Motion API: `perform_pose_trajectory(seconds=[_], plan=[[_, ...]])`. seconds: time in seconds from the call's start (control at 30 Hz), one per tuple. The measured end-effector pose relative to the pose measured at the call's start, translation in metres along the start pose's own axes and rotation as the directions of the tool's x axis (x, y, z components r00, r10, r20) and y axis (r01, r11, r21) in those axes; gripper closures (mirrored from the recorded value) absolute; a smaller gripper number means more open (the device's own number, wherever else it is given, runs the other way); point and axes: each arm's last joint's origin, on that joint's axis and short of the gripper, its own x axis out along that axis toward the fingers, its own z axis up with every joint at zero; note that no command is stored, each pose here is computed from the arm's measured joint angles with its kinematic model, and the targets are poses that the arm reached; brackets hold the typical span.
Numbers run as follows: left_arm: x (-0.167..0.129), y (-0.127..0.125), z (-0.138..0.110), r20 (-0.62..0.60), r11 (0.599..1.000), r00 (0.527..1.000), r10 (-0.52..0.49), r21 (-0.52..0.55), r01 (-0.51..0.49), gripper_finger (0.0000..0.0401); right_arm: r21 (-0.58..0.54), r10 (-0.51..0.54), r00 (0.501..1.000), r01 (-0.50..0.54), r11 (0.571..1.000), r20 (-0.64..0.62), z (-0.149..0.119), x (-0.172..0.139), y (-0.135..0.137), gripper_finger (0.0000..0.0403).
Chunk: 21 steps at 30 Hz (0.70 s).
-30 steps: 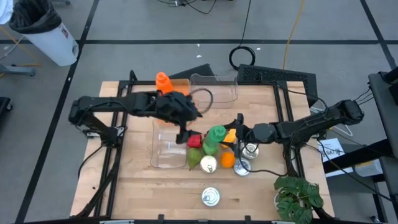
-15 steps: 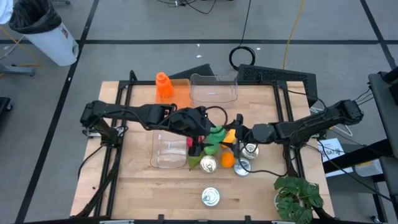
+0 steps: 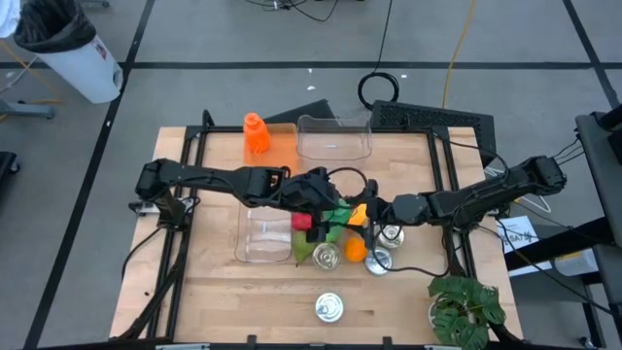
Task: Pick & Place Food Item
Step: Put the green tumbler into the orange bin
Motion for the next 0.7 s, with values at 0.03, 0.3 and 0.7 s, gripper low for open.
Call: perform_pose_trajectory(seconds=[0.03,0.3,0.7], plan=[[0.0003,-0.0002,0.0012,0.012,1.000,1.000,-0.002,-0.001,0.002,0.0052,-0.001,0.001,1.000,-0.001,1.000,0.000,-0.0001,0.0001,0.0001,0.0115],[0.0016,0.0045,0.0001,0.005,1.000,1.000,-0.011,-0.008,0.011,0.0052,0.000,0.000,1.000,0.000,1.000,-0.001,-0.0001,0.0001,0.0000,0.0115],[0.0067,0.0081,-0.0063,-0.050,0.998,0.998,-0.048,-0.040,0.046,0.0052,-0.003,0.001,1.000,-0.001,1.000,-0.001,-0.0001,0.0001,0.0001,0.0115]])
